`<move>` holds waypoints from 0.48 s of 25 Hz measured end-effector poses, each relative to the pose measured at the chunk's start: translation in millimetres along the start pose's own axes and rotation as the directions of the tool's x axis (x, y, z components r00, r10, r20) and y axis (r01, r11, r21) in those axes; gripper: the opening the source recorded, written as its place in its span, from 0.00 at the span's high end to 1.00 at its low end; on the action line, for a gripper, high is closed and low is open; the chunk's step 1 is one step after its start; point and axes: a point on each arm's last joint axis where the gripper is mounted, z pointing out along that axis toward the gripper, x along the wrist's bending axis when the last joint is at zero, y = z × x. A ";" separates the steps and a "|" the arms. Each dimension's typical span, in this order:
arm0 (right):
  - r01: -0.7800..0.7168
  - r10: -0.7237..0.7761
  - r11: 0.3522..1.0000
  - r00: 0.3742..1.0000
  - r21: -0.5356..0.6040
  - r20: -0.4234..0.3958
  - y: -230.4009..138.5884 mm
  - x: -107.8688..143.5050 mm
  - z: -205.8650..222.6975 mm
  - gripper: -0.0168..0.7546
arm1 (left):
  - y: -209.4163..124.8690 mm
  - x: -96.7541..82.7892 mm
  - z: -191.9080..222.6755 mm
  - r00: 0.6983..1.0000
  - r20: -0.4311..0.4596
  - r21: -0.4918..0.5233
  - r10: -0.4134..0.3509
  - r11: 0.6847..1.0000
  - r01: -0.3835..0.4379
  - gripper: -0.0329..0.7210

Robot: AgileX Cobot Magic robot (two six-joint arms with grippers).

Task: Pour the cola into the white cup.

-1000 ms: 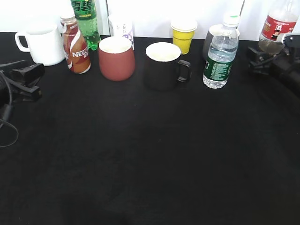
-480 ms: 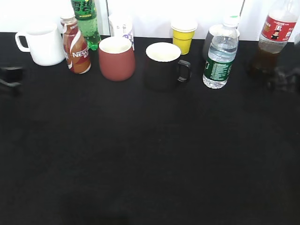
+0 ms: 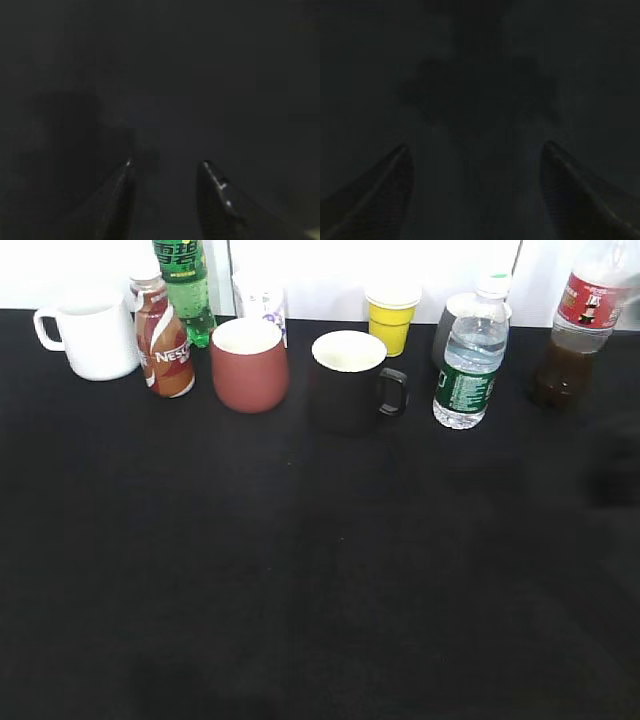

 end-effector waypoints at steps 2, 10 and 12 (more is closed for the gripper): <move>-0.001 0.000 0.995 1.000 -0.100 -0.013 -28.9 -5.7 -51.6 0.21 | -24.7 -2.3 -22.9 0.999 0.027 0.024 0.018 1.000 -0.019 0.53; -0.048 0.007 0.832 0.997 -0.552 -0.075 -189.7 -23.6 -91.1 0.21 | -83.7 1.3 -43.2 0.991 0.020 -0.236 0.129 0.964 -0.121 0.52; -0.045 0.005 0.811 0.998 -0.583 -0.070 -195.1 -24.8 -92.4 0.21 | -81.2 2.1 -37.2 0.991 0.014 -0.269 0.129 0.956 -0.121 0.53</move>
